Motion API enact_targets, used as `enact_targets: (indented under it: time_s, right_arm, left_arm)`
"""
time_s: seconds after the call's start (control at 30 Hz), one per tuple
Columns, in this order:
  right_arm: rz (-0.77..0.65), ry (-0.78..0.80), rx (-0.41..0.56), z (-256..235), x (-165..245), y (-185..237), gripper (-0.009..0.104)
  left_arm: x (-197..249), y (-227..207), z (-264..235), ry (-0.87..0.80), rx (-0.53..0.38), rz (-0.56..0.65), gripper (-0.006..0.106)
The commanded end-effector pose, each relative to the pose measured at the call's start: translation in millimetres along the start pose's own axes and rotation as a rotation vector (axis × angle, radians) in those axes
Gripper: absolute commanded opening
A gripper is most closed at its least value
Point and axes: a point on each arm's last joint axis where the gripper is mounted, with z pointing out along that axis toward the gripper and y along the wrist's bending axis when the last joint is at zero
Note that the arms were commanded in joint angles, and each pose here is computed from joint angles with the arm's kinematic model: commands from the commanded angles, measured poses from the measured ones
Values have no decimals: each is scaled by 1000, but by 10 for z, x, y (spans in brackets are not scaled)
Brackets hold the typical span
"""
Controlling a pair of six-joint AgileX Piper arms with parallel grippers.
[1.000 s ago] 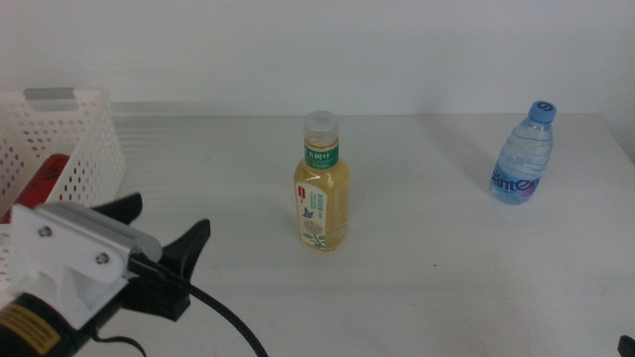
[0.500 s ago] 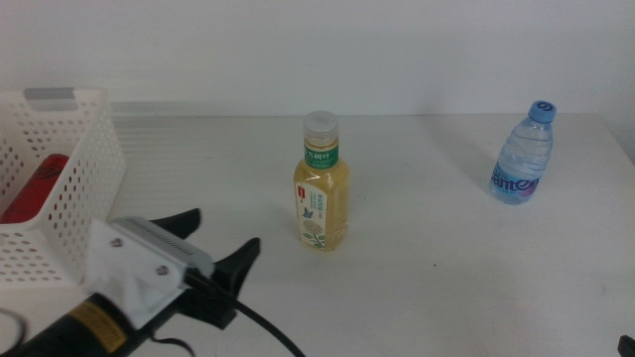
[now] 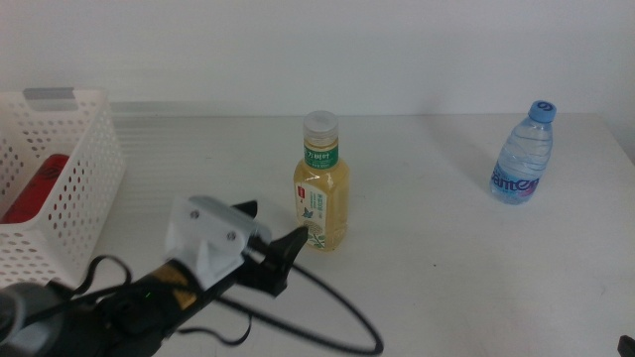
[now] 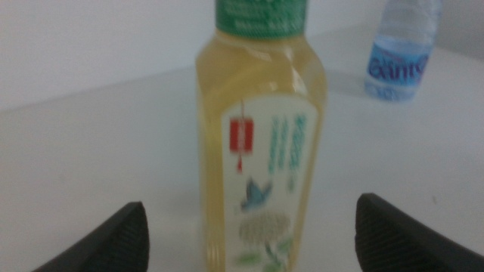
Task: Use arms to grab the bottles and put them into the dustbin to the left of the table.
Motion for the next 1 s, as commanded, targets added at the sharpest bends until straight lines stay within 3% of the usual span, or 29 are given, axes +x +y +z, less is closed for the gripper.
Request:
enact_targets:
  time_s: [0.0,0.6,0.97]
  right_arm:
    - [-14,-108,26,-30,-103,-22,65]
    - [-14,-108,26,-30,-103,-22,65]
    - [-14,-108,26,-30,-103,-22,65]
  left_arm:
    - [-288,2,106,-204,18,-33,89]
    - [-321,-20,698,-181,85,-45,89]
    - [-247,41,960,-177,67,-77,89]
